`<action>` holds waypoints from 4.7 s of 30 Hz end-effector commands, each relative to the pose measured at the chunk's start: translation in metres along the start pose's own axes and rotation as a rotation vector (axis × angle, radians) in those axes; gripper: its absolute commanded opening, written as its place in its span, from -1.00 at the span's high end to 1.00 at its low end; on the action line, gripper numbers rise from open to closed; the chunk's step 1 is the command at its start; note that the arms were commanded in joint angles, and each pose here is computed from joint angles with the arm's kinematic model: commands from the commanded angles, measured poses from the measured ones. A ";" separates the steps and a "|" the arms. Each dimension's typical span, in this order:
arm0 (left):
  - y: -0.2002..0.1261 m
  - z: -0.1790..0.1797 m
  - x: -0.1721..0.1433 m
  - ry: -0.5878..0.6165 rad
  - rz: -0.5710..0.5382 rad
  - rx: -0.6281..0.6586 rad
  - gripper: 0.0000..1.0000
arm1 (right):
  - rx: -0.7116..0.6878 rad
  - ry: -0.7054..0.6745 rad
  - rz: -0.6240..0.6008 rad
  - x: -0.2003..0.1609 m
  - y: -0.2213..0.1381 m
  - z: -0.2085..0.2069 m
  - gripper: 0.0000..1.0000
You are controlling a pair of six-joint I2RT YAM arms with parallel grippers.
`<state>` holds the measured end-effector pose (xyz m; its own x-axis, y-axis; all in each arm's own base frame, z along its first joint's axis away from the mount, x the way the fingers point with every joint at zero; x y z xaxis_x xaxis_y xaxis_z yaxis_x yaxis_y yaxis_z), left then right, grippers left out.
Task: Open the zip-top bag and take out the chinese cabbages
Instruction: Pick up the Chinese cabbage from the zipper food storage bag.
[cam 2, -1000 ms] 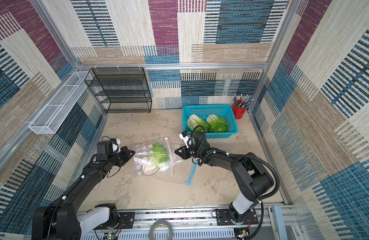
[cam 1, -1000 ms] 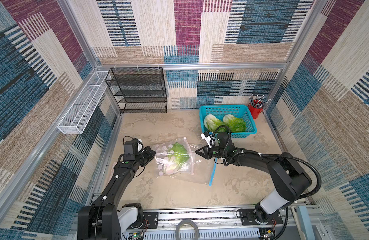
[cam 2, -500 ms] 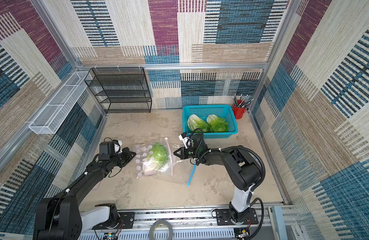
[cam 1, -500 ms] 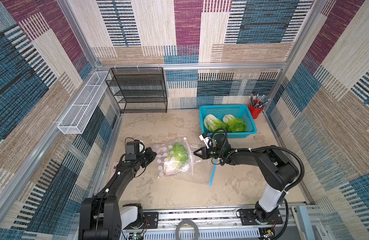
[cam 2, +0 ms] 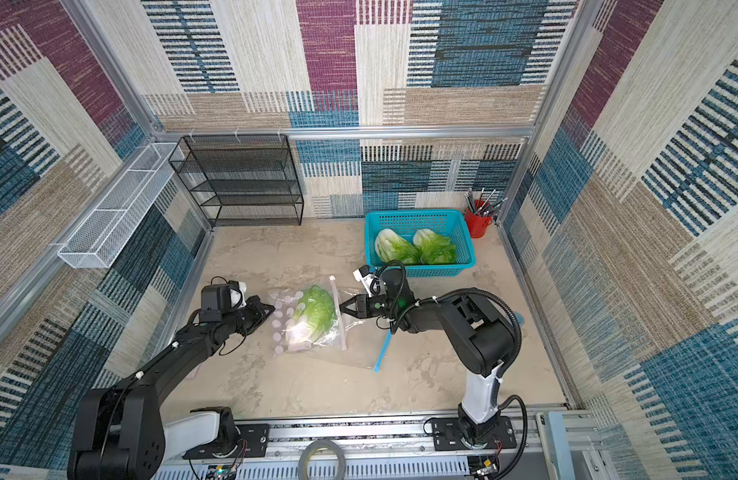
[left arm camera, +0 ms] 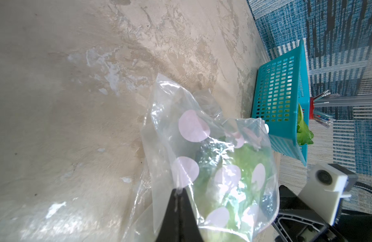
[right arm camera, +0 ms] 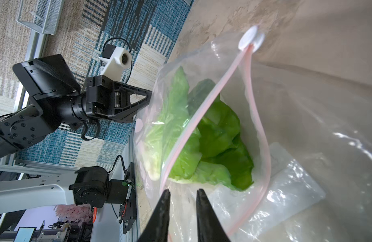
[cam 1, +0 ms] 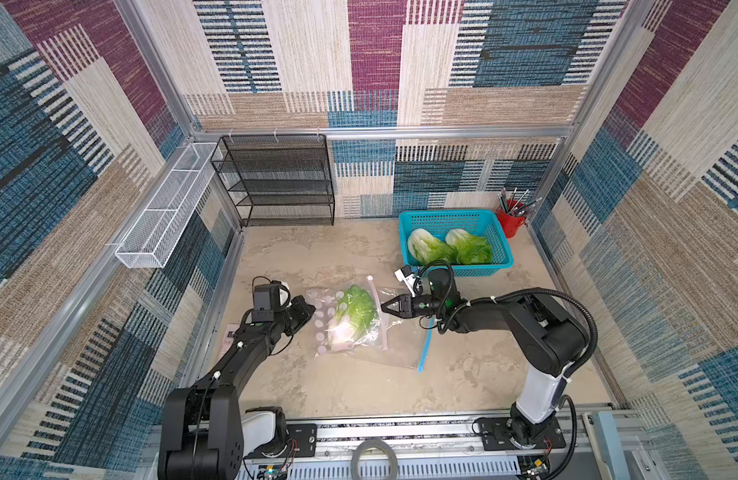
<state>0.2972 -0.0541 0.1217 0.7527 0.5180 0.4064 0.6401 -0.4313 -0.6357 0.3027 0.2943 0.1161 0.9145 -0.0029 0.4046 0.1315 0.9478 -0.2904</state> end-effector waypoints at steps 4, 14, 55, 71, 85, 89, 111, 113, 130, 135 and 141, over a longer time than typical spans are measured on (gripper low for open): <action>0.000 -0.004 0.000 -0.005 -0.008 -0.043 1.00 | 0.053 0.025 0.032 -0.011 0.006 0.005 0.36; 0.001 -0.002 -0.006 -0.027 -0.009 -0.053 1.00 | 0.047 0.065 0.042 -0.018 0.014 -0.002 0.71; 0.059 -0.057 -0.058 0.036 0.153 -0.187 1.00 | -0.127 0.098 0.085 -0.013 0.052 -0.023 -0.50; 0.069 -0.069 -0.066 0.071 0.196 -0.197 1.00 | -0.094 0.071 0.094 -0.008 0.057 -0.015 0.53; 0.047 -0.059 -0.058 0.111 0.121 -0.087 1.00 | -0.077 -0.024 0.032 0.001 0.038 0.014 1.00; 0.039 -0.054 -0.054 0.109 0.077 -0.047 1.00 | -0.074 -0.026 0.023 0.000 0.035 0.017 1.00; -0.003 -0.015 -0.043 0.105 -0.100 0.175 1.00 | -0.069 -0.017 -0.007 -0.004 0.010 0.019 1.00; -0.006 -0.011 -0.041 0.106 -0.113 0.198 1.00 | -0.063 -0.015 -0.005 -0.005 0.007 0.018 1.00; -0.024 0.005 -0.033 0.117 -0.152 0.299 1.00 | -0.065 -0.011 -0.086 0.000 -0.017 0.020 1.00; -0.026 0.007 -0.033 0.119 -0.152 0.321 1.00 | -0.089 -0.037 -0.129 0.005 -0.023 0.025 1.00; -0.027 0.006 -0.030 0.132 -0.155 0.326 1.00 | -0.136 -0.030 -0.194 0.011 -0.032 0.022 1.00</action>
<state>0.2552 -0.0578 0.1190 0.6800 0.4754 0.5582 0.6779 -0.1176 -0.7257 0.2923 0.2733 0.1395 0.8864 -0.1137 0.4487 0.2895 0.8925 -0.3458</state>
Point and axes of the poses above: each gripper's point midway between its finger pads, its own y axis out along the fingers, its own z axis along the line the jaws close on, x = y × z, the point moved 4 cm from there along -y, back along the fingers, and after that the axes turned 7 degrees about y, right-handed, at the moved point
